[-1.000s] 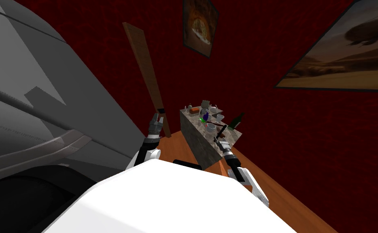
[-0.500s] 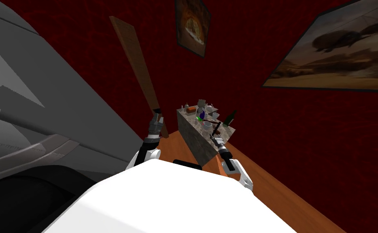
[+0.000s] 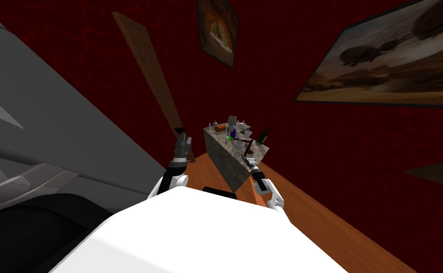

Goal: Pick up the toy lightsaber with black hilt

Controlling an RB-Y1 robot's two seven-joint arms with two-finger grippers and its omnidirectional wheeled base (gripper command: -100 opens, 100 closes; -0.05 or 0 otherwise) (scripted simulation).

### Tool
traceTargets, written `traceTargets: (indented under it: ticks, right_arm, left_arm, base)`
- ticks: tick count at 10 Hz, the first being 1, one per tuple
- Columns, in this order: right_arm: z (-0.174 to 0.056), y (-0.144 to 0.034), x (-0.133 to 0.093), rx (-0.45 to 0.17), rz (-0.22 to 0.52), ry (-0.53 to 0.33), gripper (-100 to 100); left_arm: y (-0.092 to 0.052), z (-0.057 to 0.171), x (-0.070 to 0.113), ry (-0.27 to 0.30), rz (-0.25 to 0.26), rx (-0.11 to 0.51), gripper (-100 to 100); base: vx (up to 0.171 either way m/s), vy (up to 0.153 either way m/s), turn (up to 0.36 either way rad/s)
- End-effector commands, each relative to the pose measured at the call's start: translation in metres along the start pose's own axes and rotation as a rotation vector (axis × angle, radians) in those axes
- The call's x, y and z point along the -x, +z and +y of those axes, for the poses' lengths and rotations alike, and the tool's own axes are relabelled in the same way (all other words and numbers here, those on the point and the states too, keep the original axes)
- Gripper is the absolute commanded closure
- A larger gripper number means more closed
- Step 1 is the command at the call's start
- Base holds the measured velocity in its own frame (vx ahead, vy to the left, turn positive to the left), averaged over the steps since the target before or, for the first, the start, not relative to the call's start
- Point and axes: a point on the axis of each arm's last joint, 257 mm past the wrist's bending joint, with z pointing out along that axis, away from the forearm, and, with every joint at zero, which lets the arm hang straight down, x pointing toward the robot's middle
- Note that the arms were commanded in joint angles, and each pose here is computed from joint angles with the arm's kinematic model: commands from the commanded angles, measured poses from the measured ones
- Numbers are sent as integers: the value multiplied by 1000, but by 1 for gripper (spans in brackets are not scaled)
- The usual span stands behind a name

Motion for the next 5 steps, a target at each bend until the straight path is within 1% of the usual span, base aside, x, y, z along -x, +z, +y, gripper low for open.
traceTargets:
  ticks: [1,2,3,4,5]
  right_arm:
    - [0,14,1,9,-1,0,-100]
    - [0,23,5,14,-8,-4,-100]
    - [24,34,-3,53,3,6,-100]
    - [24,42,-1,57,2,2,-100]
    - [24,51,1,60,2,-1,-100]
  left_arm:
    - [0,0,0,0,0,0,0]
    - [0,0,0,0,0,0,0]
    - [0,0,0,0,0,0,0]
    - [0,0,0,0,0,0,0]
    - [0,0,0,0,0,0,0]
  base:
    - [-32,-4,23]
    - [-9,0,24]
    - [-40,-21,-295]
    - [-60,-15,-176]
    - [-35,-8,13]
